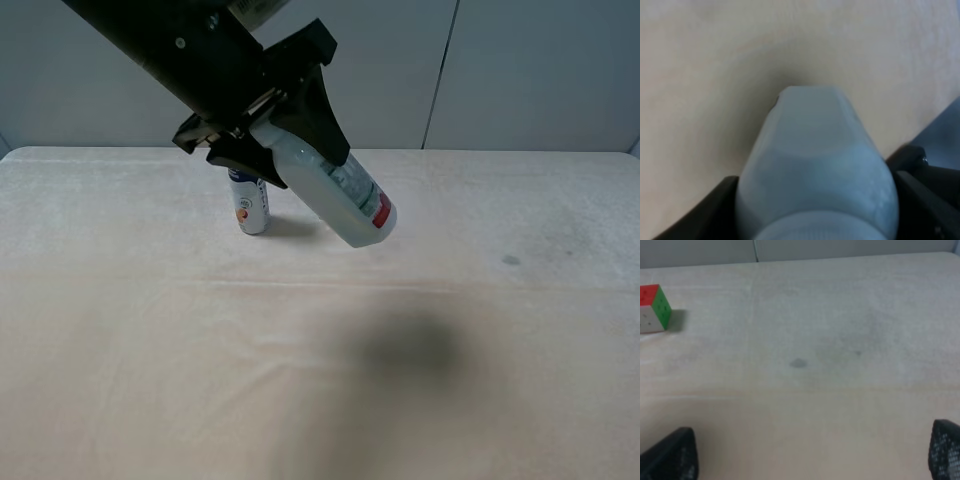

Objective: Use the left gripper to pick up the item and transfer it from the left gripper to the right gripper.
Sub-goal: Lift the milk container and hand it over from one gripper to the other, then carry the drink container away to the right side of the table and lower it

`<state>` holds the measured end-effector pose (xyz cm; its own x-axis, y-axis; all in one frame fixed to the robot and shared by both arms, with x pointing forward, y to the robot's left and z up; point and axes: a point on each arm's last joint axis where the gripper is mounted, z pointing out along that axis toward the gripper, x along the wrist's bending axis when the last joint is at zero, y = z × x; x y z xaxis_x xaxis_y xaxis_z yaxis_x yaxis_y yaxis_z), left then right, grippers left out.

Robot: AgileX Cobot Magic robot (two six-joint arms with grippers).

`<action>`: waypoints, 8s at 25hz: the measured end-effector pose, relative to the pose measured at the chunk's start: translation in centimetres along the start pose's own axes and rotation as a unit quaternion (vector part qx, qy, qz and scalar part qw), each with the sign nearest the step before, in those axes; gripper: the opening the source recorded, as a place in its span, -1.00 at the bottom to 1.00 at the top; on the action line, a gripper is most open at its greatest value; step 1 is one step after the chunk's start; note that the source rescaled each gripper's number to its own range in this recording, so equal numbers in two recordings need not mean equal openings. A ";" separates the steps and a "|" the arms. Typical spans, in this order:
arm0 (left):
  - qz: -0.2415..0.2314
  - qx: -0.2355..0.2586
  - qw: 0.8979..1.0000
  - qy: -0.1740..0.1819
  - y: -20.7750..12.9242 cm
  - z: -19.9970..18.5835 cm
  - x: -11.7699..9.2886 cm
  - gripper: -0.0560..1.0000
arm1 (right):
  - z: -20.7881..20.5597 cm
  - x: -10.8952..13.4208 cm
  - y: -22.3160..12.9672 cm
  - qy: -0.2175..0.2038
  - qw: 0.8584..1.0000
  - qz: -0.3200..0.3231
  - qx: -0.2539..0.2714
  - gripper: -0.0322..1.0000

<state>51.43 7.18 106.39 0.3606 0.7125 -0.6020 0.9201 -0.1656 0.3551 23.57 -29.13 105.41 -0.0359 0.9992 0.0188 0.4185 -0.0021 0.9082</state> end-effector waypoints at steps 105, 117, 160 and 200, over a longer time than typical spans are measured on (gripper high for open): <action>0.006 0.014 0.995 -0.102 0.3 2.7 -0.4 0.48 | 20.5 15.2 8.5 0.347 0.849 -0.345 0.200 -0.94; 0.019 0.028 0.993 -0.114 0.0 2.2 -0.8 1.00 | 20.5 15.2 8.4 0.346 0.850 -0.342 0.204 -0.94; 0.138 -0.263 0.916 0.269 -22.8 -24.7 2.7 0.99 | 20.4 15.2 8.3 0.347 0.849 -0.337 0.214 -0.94; 0.073 -0.361 0.867 0.336 -30.1 -20.0 7.8 0.96 | 21.0 12.9 7.6 0.209 0.894 -0.238 0.318 -0.94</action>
<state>23.50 31.36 105.31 0.0720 0.9963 -0.0470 0.4491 0.0097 0.8934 45.33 -15.37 103.83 -0.6272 0.7782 -0.0317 0.6917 0.5752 0.4367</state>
